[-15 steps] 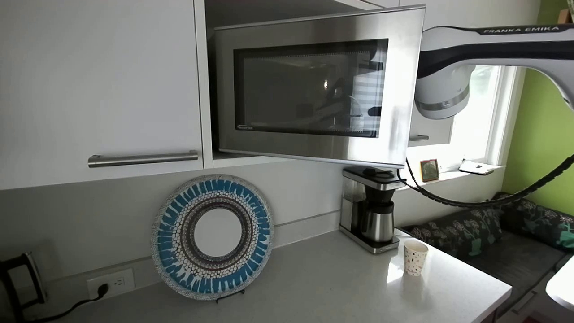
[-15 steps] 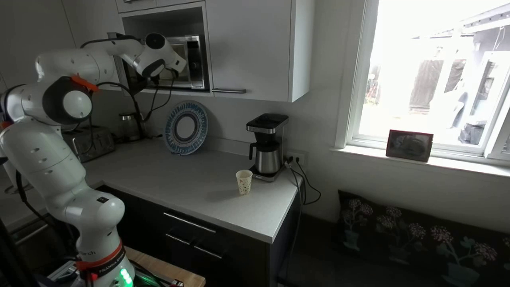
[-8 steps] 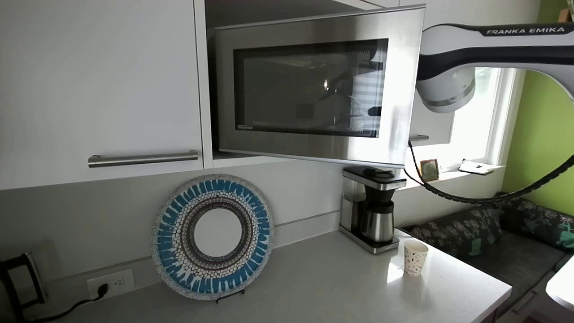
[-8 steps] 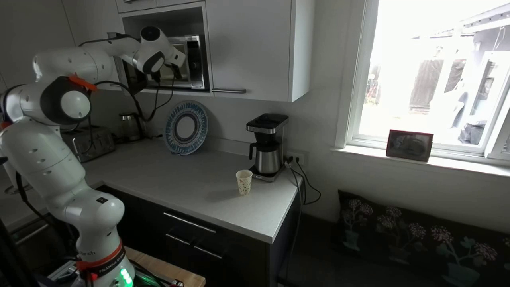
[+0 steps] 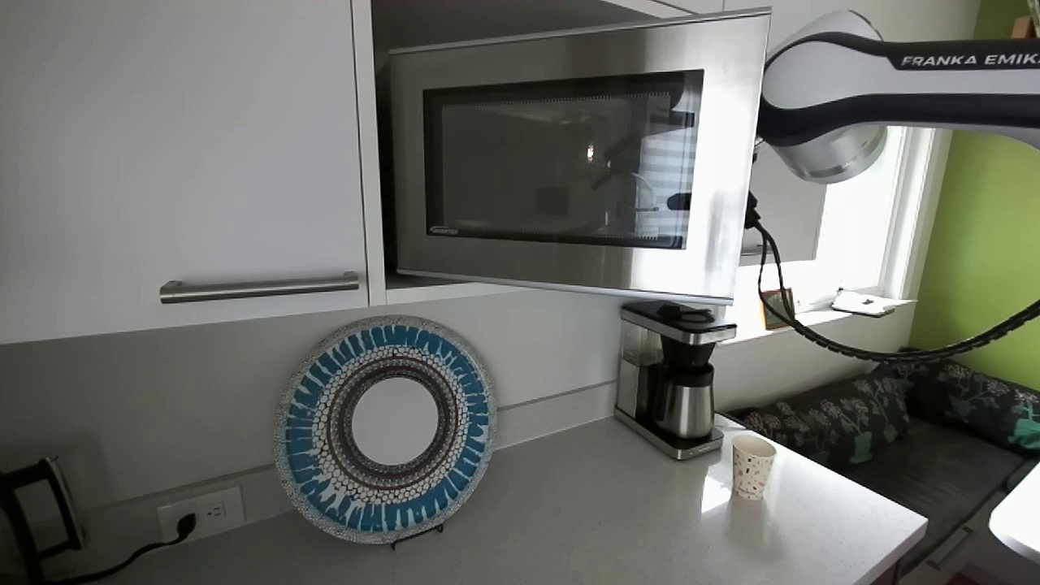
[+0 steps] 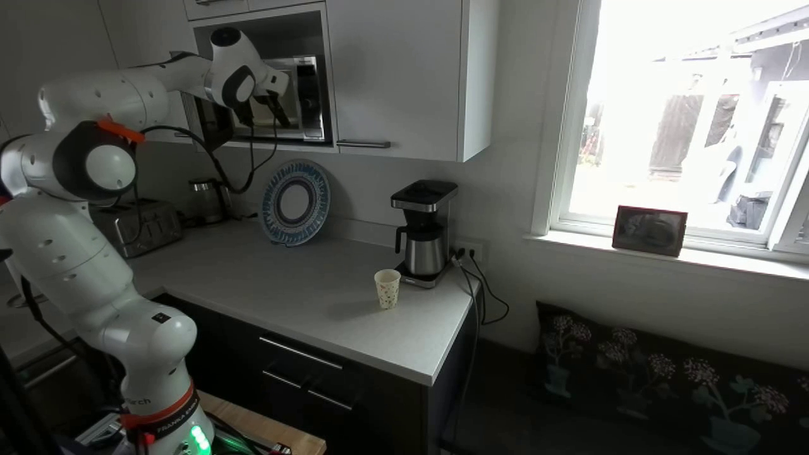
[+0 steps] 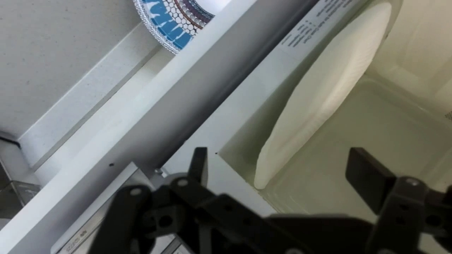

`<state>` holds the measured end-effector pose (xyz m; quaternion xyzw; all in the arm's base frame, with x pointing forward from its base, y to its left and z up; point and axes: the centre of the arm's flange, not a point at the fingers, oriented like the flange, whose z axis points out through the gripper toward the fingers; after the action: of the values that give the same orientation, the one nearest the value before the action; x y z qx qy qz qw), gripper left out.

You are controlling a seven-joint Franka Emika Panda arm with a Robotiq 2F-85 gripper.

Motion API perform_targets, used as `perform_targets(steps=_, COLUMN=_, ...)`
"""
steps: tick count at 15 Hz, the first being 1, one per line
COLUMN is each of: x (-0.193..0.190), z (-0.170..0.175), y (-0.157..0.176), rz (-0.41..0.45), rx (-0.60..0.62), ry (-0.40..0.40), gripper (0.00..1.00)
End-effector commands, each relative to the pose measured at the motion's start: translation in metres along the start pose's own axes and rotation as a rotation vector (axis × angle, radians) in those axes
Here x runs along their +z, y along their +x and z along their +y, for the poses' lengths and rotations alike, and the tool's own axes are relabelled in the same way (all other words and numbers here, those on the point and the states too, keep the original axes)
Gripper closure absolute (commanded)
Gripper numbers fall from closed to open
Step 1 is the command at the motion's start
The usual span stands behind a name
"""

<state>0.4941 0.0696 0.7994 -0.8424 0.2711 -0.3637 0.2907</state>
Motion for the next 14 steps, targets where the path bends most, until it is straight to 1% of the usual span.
perform_targets(steps=1, x=-0.032, z=0.000, y=-0.004, rz=-0.008, rx=-0.083, ry=-0.059, gripper=0.00)
perform_targets(steps=4, x=-0.056, z=0.002, y=-0.012, rz=-0.029, rx=-0.193, ry=-0.091, gripper=0.00)
perform_targets(steps=5, x=-0.062, z=0.001, y=-0.014, rz=0.000, rx=-0.263, ry=-0.107, gripper=0.00)
perform_targets(steps=6, x=-0.065, z=-0.001, y=-0.014, rz=0.039, rx=-0.304, ry=-0.126, gripper=0.00)
perform_targets(steps=7, x=-0.055, z=-0.006, y=-0.009, rz=0.008, rx=-0.227, ry=-0.083, gripper=0.00)
perform_targets(steps=10, x=-0.065, z=-0.008, y=-0.009, rz=0.035, rx=-0.282, ry=-0.100, gripper=0.00)
perform_targets(steps=14, x=-0.063, z=-0.007, y=-0.010, rz=0.033, rx=-0.289, ry=-0.105, gripper=0.00)
